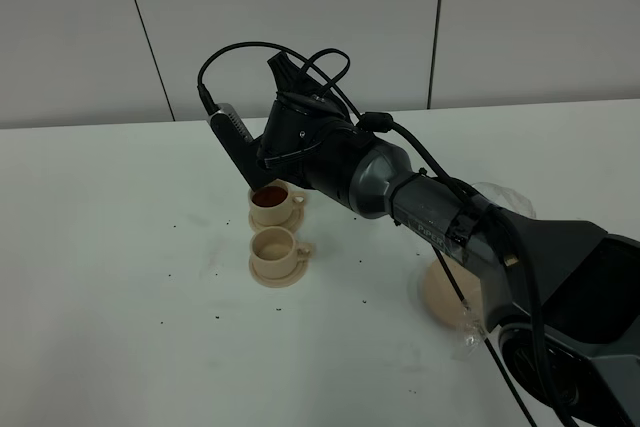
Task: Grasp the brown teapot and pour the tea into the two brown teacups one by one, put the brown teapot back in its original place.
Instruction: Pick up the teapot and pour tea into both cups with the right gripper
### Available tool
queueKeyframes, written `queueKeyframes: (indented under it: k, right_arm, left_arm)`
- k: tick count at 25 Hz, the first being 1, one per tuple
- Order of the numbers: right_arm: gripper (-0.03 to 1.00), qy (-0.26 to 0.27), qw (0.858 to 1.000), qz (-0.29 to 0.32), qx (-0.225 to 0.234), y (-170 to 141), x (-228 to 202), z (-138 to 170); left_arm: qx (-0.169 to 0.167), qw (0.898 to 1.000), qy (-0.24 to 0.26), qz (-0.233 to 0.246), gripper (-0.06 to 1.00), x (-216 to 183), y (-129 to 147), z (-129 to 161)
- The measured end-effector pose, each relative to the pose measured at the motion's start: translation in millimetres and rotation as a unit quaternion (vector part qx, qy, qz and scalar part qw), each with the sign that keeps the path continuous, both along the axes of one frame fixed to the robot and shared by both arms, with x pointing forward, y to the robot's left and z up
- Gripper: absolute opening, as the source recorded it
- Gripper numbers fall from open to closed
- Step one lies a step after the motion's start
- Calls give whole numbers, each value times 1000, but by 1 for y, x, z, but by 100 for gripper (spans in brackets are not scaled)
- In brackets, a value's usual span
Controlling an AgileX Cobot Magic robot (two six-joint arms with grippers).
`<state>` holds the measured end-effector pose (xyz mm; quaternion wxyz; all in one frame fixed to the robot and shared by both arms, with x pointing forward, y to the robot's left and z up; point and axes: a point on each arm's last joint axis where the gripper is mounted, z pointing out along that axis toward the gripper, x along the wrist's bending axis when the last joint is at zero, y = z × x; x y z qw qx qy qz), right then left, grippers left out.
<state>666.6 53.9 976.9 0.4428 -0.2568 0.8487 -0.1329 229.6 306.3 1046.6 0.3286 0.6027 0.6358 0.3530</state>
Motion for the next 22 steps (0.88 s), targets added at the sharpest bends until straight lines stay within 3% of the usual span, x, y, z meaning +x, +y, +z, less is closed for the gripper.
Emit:
queueKeyframes:
  k: [22]
  right_arm:
    - [9,28,998,-45,33,-5,-2,-4]
  left_arm:
    - [0,1000,0,0,25,0,0,0]
